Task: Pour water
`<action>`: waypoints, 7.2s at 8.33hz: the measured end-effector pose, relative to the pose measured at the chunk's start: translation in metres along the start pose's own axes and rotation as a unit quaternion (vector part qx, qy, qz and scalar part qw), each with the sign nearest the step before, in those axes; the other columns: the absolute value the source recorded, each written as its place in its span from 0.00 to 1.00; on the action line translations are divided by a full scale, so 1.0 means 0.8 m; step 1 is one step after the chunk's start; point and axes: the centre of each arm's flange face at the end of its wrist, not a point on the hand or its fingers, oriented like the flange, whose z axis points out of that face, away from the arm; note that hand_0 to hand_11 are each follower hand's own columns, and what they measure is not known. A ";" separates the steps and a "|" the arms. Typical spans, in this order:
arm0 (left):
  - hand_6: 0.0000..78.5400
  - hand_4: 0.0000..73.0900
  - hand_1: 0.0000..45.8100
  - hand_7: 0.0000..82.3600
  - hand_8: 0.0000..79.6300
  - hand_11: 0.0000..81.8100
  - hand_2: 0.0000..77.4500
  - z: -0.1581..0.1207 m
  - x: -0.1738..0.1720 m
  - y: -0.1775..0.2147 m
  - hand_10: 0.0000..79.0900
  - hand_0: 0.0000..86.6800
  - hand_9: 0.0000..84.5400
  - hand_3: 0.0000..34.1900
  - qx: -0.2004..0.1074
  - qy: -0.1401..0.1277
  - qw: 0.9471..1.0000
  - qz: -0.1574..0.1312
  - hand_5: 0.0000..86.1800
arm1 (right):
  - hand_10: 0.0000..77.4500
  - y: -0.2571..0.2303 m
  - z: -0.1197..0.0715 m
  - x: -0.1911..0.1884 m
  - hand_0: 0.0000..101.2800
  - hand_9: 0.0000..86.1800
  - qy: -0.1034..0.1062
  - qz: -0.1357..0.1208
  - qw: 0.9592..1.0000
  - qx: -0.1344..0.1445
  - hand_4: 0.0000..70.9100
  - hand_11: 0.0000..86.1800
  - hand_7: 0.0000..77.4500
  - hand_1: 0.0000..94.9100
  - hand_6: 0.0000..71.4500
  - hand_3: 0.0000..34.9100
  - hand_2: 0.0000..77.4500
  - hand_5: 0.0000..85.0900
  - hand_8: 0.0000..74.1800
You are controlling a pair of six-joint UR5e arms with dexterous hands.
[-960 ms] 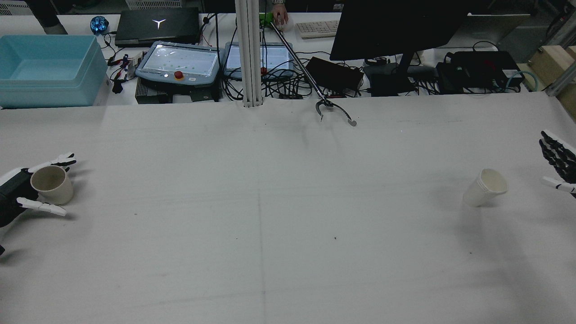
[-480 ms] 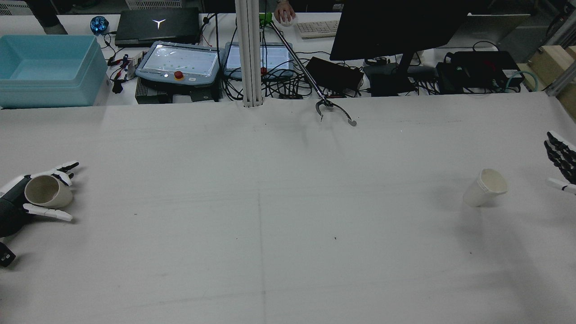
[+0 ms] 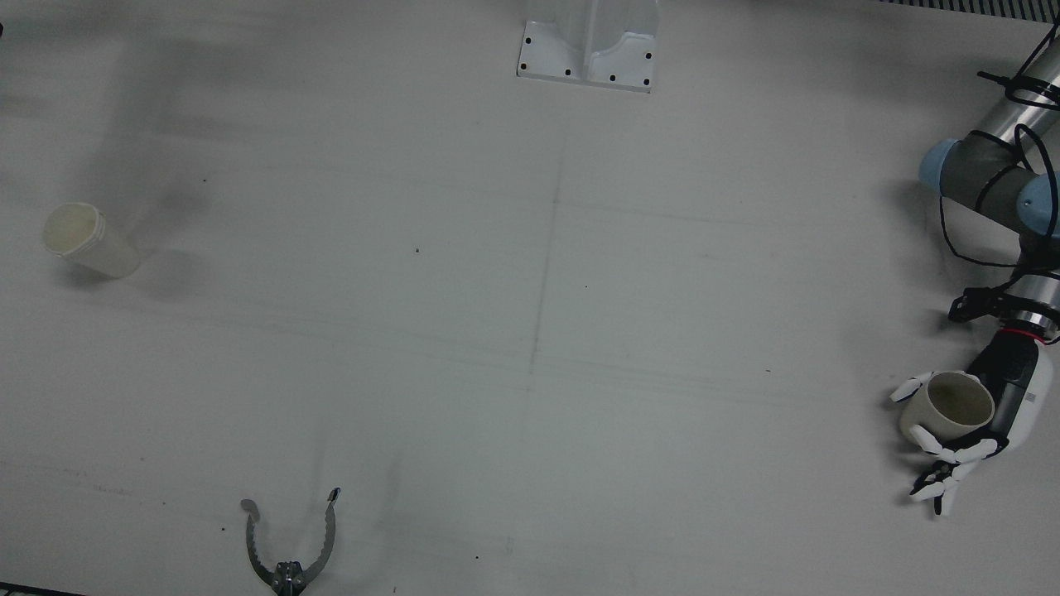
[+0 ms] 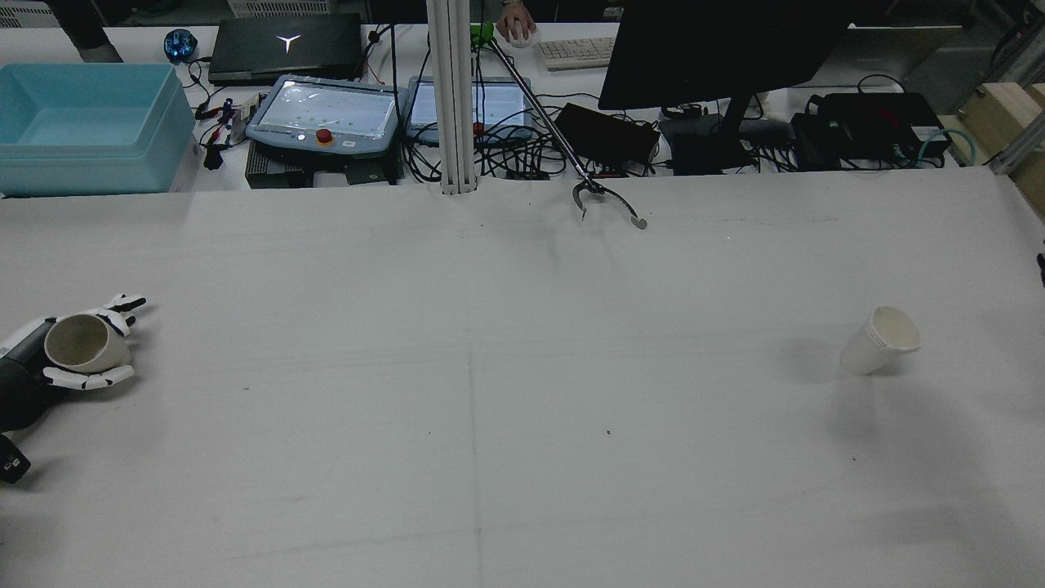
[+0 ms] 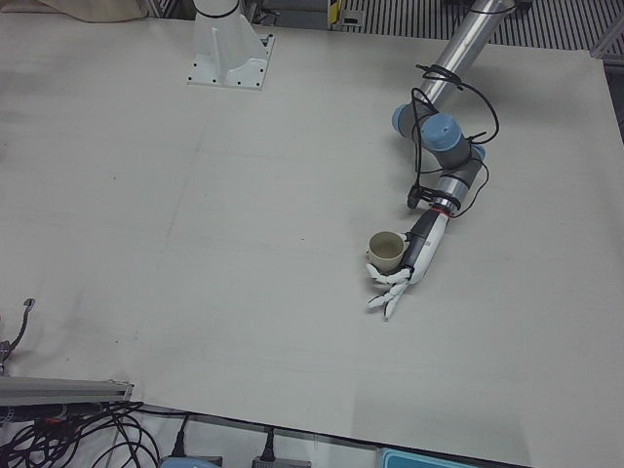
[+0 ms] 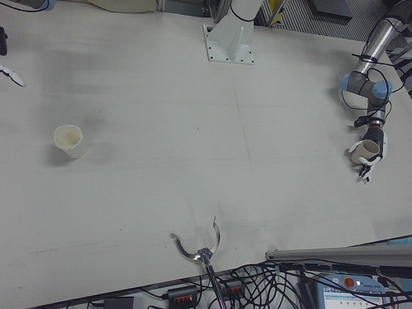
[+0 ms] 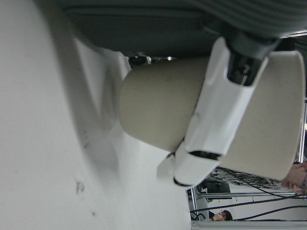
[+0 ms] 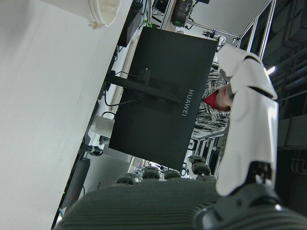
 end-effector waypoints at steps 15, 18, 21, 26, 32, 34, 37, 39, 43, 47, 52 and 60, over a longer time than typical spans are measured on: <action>0.21 0.66 0.67 0.20 0.07 0.17 0.45 0.014 0.026 0.155 0.09 0.93 0.06 0.00 -0.003 -0.001 0.999 -0.050 0.49 | 0.00 -0.060 0.094 0.075 0.60 0.01 0.076 -0.033 0.994 -0.078 0.00 0.01 0.01 0.36 0.02 0.00 0.39 0.10 0.02; 0.21 0.66 0.67 0.19 0.06 0.17 0.45 0.011 0.026 0.150 0.09 0.92 0.05 0.00 0.002 -0.001 0.999 -0.048 0.49 | 0.00 -0.098 0.073 0.079 0.56 0.01 0.069 -0.021 0.996 -0.048 0.00 0.01 0.01 0.31 0.01 0.00 0.23 0.06 0.03; 0.21 0.66 0.67 0.17 0.06 0.17 0.46 0.011 0.025 0.151 0.09 0.93 0.05 0.00 0.002 -0.002 0.999 -0.049 0.49 | 0.00 -0.100 0.076 0.088 0.53 0.05 0.065 -0.018 0.996 -0.052 0.00 0.01 0.01 0.26 0.01 0.00 0.24 0.06 0.10; 0.19 0.66 0.67 0.18 0.06 0.17 0.46 0.009 0.026 0.148 0.09 0.93 0.05 0.00 0.004 -0.001 0.999 -0.048 0.49 | 0.00 -0.065 0.095 0.170 0.58 0.03 0.088 -0.023 0.993 -0.072 0.00 0.01 0.01 0.32 0.01 0.00 0.32 0.08 0.04; 0.19 0.66 0.67 0.17 0.06 0.17 0.46 0.005 0.028 0.140 0.09 0.93 0.05 0.00 0.007 0.000 0.999 -0.047 0.49 | 0.00 -0.030 0.107 0.212 0.63 0.01 0.088 -0.009 0.992 -0.089 0.00 0.01 0.01 0.38 0.04 0.00 0.37 0.10 0.02; 0.19 0.67 0.67 0.17 0.06 0.17 0.46 0.005 0.028 0.139 0.09 0.93 0.05 0.00 0.007 0.000 0.999 -0.047 0.48 | 0.00 -0.014 0.112 0.221 0.70 0.04 0.081 -0.001 0.992 -0.094 0.00 0.01 0.13 0.38 0.09 0.00 0.40 0.12 0.04; 0.19 0.67 0.67 0.17 0.06 0.17 0.46 0.002 0.028 0.135 0.09 0.92 0.05 0.00 0.009 -0.001 0.999 -0.046 0.48 | 0.00 -0.009 0.111 0.228 0.79 0.25 0.078 0.002 0.993 -0.091 0.09 0.01 0.44 0.36 0.30 0.00 0.60 0.19 0.23; 0.19 0.66 0.67 0.17 0.06 0.17 0.46 0.003 0.026 0.138 0.09 0.92 0.05 0.00 0.008 -0.002 0.999 -0.046 0.49 | 0.00 -0.004 0.113 0.227 0.80 0.47 0.076 0.004 0.993 -0.092 0.17 0.01 0.63 0.23 0.51 0.00 0.87 0.24 0.38; 0.20 0.66 0.67 0.19 0.06 0.17 0.46 0.042 0.001 0.191 0.09 0.93 0.04 0.00 0.001 -0.017 0.999 -0.044 0.49 | 0.00 0.061 0.137 0.169 0.79 0.42 0.021 0.021 0.994 -0.102 0.11 0.01 0.67 0.22 0.47 0.00 0.89 0.24 0.37; 0.20 0.67 0.67 0.17 0.07 0.17 0.46 0.096 -0.128 0.331 0.09 0.92 0.04 0.00 -0.012 -0.094 0.995 -0.039 0.48 | 0.00 0.245 0.219 0.018 0.79 0.40 -0.007 -0.022 0.998 -0.054 0.19 0.01 0.67 0.24 0.47 0.00 0.85 0.24 0.32; 0.25 0.66 0.65 0.21 0.06 0.15 0.46 0.148 -0.185 0.452 0.07 0.93 0.05 0.00 -0.027 -0.138 0.989 -0.035 0.49 | 0.00 0.521 0.303 -0.059 0.79 0.47 -0.023 -0.143 0.986 -0.089 0.34 0.00 0.66 0.24 0.49 0.00 0.85 0.24 0.38; 0.27 0.66 0.65 0.22 0.08 0.15 0.46 0.198 -0.186 0.623 0.07 0.93 0.03 0.00 -0.066 -0.138 0.986 -0.060 0.49 | 0.01 0.731 0.260 0.140 0.79 0.49 -0.154 -0.415 0.889 -0.116 0.40 0.01 0.65 0.22 0.56 0.00 0.87 0.25 0.37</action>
